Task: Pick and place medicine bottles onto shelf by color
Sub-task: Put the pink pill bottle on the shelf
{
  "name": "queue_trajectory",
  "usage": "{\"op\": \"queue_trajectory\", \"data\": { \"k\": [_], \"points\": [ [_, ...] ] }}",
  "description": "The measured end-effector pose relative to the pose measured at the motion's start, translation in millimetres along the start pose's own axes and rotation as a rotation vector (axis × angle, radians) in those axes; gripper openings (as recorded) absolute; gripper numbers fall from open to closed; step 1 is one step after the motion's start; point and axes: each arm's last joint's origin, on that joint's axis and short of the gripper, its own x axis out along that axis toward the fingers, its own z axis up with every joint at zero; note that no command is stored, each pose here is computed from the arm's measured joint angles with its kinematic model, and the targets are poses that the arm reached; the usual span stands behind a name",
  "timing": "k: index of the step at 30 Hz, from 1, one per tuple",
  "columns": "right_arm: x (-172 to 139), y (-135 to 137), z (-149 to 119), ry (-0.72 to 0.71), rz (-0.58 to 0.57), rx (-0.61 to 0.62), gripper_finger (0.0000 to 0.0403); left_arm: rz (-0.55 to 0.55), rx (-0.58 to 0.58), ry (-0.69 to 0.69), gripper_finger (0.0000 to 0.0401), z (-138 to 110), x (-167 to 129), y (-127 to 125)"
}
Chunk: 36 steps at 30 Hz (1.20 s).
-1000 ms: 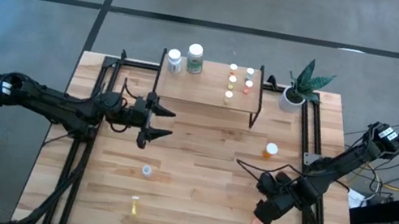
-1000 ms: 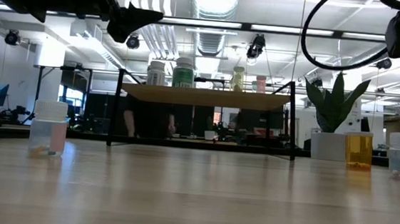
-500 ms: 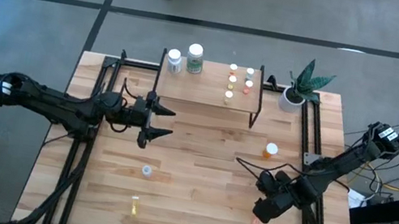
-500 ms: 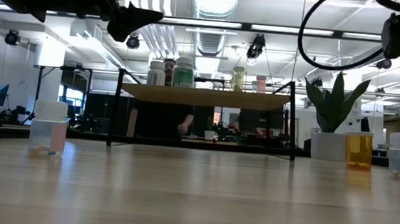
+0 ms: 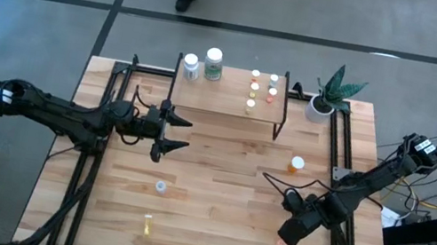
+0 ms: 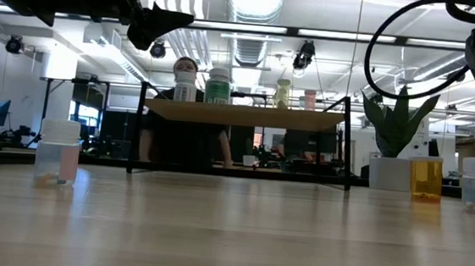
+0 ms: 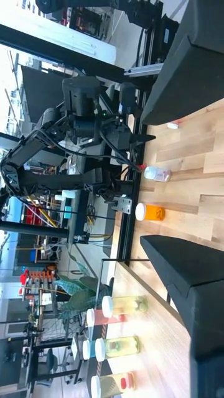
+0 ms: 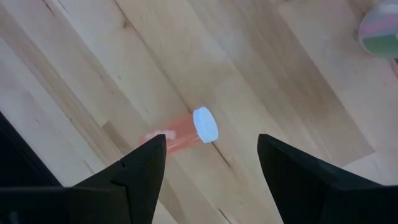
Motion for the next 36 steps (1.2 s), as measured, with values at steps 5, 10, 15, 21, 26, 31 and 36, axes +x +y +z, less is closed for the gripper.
{"op": "queue_trajectory", "data": {
  "k": [5,10,15,21,26,31,36],
  "points": [
    [-0.2,0.1,-0.1,0.004,0.002,0.003,0.0242,0.000,0.000,0.000,0.0288,0.0,0.0,0.0],
    [-1.5,0.4,-0.6,0.018,0.013,0.036,0.0242,0.000,0.000,0.000,0.0288,0.0,0.0,-0.1],
    [-7.1,-0.2,-1.2,0.022,0.040,0.059,0.0242,0.000,-0.001,0.000,0.0288,0.0,0.0,-0.1],
    [-16.5,-1.5,-2.3,0.018,0.084,0.096,0.0242,0.002,-0.002,0.000,0.0288,0.0,0.0,0.0],
    [-19.2,-1.2,-6.0,0.012,0.096,0.105,0.0242,0.006,-0.003,-0.001,0.0288,0.0,0.0,0.1],
    [-15.9,7.1,-10.6,0.013,0.144,0.109,0.0242,0.017,-0.003,-0.001,0.0288,0.0,0.0,0.4],
    [-13.6,12.6,-15.4,0.000,0.171,0.096,0.0242,0.019,-0.001,-0.002,0.0288,0.0,0.0,0.5]
  ]
}}
